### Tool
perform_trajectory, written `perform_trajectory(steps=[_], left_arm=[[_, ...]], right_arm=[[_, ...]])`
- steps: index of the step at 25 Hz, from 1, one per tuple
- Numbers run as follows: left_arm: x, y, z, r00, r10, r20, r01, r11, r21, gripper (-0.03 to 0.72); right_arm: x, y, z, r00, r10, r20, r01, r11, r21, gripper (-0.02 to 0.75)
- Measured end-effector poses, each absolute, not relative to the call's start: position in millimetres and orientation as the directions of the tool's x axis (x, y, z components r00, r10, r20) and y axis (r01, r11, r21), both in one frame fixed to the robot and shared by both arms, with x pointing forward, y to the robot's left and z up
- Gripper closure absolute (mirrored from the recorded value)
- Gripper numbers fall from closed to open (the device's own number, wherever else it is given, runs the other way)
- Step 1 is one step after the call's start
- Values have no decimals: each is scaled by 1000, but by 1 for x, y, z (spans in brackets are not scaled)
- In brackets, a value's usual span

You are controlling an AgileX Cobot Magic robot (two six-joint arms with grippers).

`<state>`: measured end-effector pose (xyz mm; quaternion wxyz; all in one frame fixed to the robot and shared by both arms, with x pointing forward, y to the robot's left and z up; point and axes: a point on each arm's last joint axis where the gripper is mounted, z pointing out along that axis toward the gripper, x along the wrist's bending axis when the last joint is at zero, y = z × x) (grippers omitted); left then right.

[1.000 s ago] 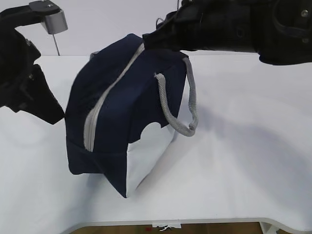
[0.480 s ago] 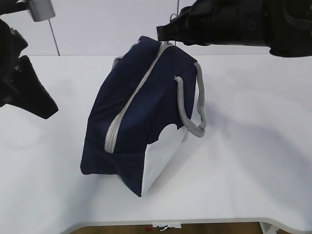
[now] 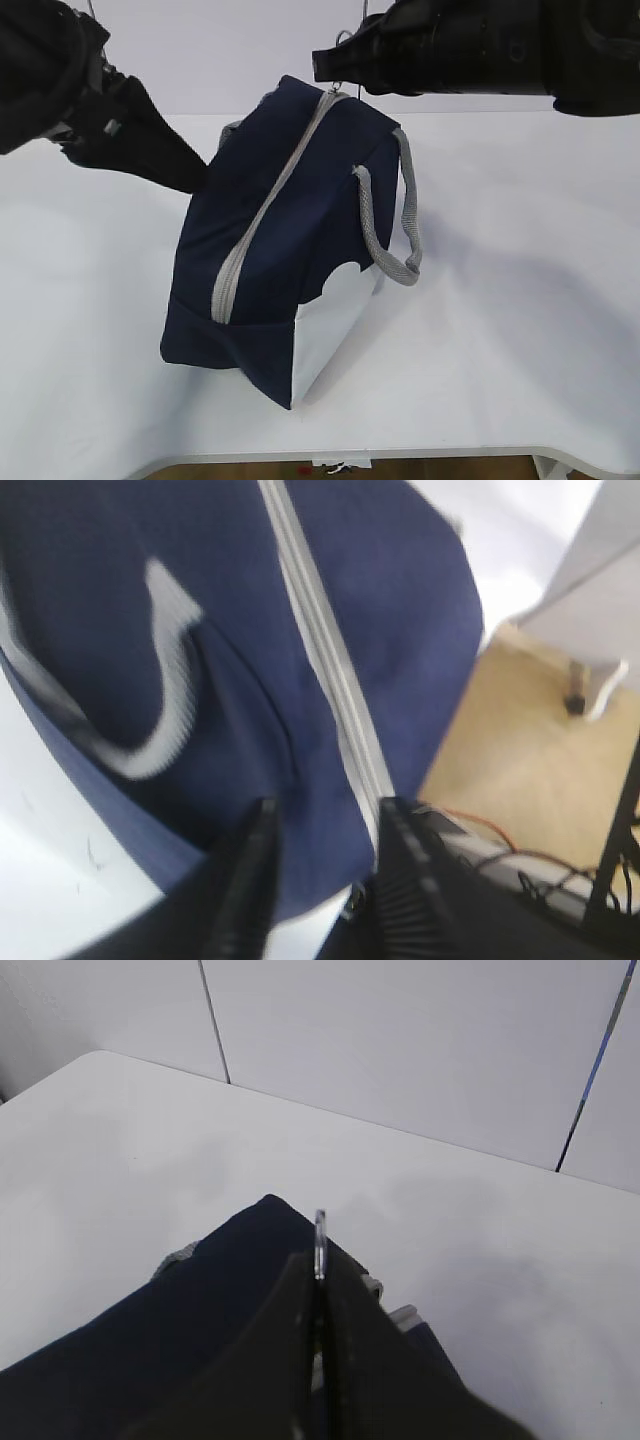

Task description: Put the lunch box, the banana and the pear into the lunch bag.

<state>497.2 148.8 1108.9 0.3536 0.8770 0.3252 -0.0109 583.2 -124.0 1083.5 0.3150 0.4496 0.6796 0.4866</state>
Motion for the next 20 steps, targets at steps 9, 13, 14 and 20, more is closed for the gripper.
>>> perform_trajectory(steps=[9,13,14,20], left_arm=[[522,136,1082,735,596,-323,646,-472,600,325],[529,133,1071,718,604,-345,669,-465,580,470],[530,133,1070,718,605,-344,670,-466,578,545],[527,138,1070,749,599,-283,636,-532,559,691]], right_arm=[[583,-123,1083,-405,914,21,309,115,944,748],[583,-123,1083,-407,913,23,309,114,944,748],[583,-123,1083,-407,913,24,309,114,944,748],[583,-123,1083,-407,913,23,309,114,944,748]])
